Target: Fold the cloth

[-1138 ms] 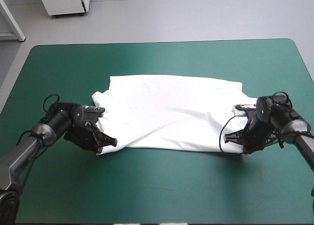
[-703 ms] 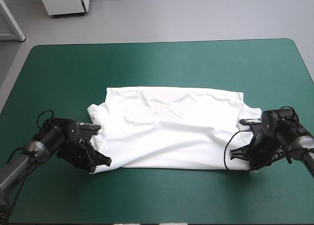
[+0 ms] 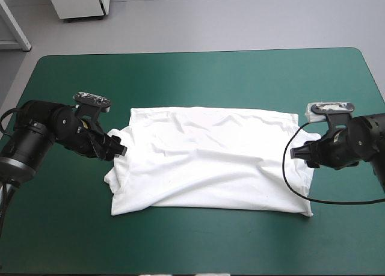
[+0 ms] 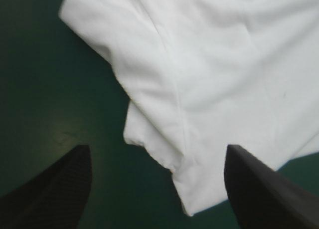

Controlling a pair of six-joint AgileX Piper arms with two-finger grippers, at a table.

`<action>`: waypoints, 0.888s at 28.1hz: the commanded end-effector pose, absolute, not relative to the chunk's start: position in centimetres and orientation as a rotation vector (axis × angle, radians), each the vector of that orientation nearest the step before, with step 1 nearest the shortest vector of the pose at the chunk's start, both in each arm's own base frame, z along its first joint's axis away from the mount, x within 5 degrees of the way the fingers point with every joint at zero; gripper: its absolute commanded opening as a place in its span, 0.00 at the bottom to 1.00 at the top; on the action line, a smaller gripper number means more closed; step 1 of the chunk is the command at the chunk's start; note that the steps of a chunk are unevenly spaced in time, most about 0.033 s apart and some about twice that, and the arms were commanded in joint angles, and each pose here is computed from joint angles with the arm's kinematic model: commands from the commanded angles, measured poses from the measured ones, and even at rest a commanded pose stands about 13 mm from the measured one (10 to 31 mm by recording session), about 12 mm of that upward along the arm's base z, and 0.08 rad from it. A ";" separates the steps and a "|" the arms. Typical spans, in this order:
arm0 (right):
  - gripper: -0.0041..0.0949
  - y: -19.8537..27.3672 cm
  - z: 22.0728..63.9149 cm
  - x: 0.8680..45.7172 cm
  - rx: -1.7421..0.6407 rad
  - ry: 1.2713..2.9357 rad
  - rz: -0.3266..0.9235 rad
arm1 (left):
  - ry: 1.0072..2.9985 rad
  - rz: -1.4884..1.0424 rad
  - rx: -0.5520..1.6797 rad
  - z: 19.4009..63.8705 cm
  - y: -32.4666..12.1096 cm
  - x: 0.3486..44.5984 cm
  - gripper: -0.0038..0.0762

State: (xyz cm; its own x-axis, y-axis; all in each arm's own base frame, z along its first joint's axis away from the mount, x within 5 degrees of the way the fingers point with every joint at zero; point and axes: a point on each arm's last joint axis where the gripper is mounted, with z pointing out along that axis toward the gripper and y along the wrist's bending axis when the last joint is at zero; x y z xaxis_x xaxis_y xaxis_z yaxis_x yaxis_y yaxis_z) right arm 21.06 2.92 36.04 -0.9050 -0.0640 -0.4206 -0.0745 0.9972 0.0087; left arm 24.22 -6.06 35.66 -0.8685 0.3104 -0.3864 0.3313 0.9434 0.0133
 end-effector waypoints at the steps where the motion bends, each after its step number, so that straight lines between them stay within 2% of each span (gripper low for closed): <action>1: 0.58 2.6 40.3 20.3 -0.080 2.539 0.036 | 2.684 -0.001 0.430 37.7 -5.4 23.4 0.71; 5: 0.57 2.5 41.7 20.2 -0.072 2.493 0.044 | 2.715 0.055 0.343 36.6 -4.6 25.1 0.64; 12: 0.51 2.6 41.7 20.2 -0.072 2.493 0.049 | 2.683 -0.077 0.176 34.2 -3.0 29.3 0.62; 20: 0.51 2.6 41.7 20.2 -0.072 2.493 0.046 | 2.721 -0.110 0.173 30.1 -3.3 33.5 0.62; 25: 0.49 2.6 41.7 20.2 -0.072 2.493 0.046 | 2.725 -0.105 0.174 29.1 -3.5 36.3 0.62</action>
State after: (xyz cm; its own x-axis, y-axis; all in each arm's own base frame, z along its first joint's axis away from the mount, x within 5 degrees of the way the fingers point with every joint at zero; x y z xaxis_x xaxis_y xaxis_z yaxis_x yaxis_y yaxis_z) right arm 20.62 2.81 40.14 -0.8433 -0.0490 -0.5352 -0.0690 0.9975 0.0174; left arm 35.20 -3.30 26.92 -0.9448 0.1167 -0.3062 0.1366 0.9896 -0.0442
